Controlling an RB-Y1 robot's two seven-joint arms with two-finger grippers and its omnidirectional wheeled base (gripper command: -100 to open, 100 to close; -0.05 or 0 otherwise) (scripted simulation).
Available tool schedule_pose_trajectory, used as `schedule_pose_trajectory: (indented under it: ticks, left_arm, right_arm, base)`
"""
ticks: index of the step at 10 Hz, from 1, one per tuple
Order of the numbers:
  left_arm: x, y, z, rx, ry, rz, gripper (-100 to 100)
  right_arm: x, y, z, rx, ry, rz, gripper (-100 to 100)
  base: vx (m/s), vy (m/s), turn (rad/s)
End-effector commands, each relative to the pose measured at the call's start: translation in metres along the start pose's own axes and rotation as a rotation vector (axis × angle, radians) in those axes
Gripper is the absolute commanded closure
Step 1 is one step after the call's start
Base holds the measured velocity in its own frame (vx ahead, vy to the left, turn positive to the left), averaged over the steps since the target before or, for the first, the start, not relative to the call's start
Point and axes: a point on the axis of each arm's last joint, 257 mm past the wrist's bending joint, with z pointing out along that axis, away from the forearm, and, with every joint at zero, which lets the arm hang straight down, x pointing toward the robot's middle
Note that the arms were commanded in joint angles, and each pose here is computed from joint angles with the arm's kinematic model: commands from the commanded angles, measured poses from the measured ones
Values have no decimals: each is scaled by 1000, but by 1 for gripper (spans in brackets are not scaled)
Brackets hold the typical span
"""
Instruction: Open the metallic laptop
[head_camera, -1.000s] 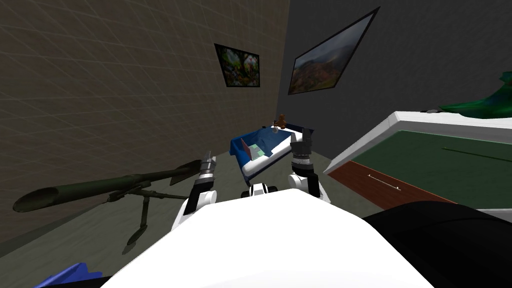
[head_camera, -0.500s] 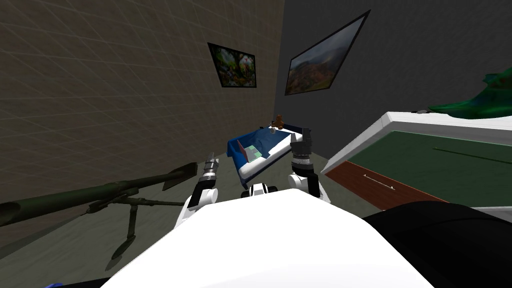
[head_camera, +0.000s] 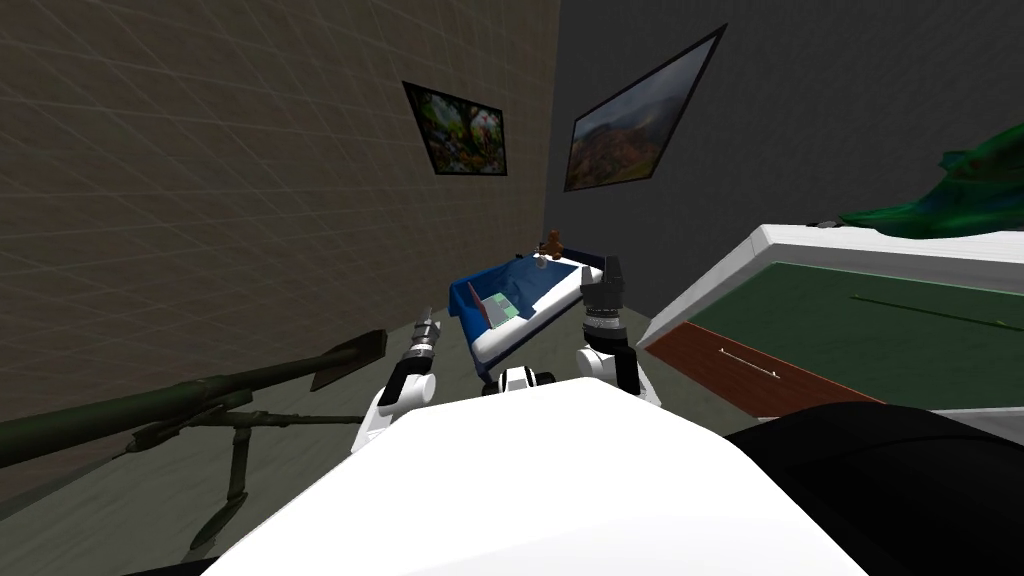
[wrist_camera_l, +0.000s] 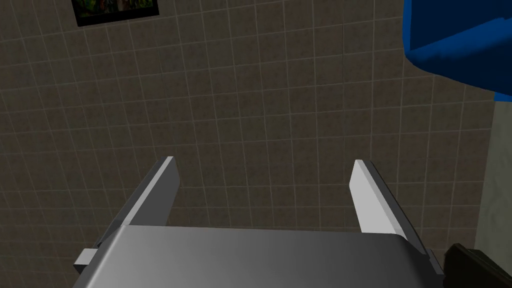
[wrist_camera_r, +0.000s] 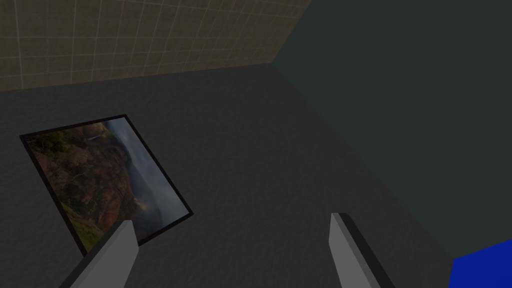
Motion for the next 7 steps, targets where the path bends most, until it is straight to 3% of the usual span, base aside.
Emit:
schedule_pose_trajectory:
  ticks: [1, 3, 4, 7]
  left_arm:
    - [-1, 26, 5, -88, 3, -32, -100]
    - [-2, 47, 9, -156, 5, -53, -100]
    - [-2, 49, 9, -164, 5, -52, -100]
    - [-6, 80, 12, -268, 7, -79, -100]
  right_arm:
    - [0, 0, 0, 0, 0, 0, 0]
    - [0, 0, 0, 0, 0, 0, 0]
    - [0, 0, 0, 0, 0, 0, 0]
    - [0, 0, 0, 0, 0, 0, 0]
  base:
    - [66, -98, -60]
    - [71, -90, -54]
    - [43, -60, -12]
    - [53, -67, -56]
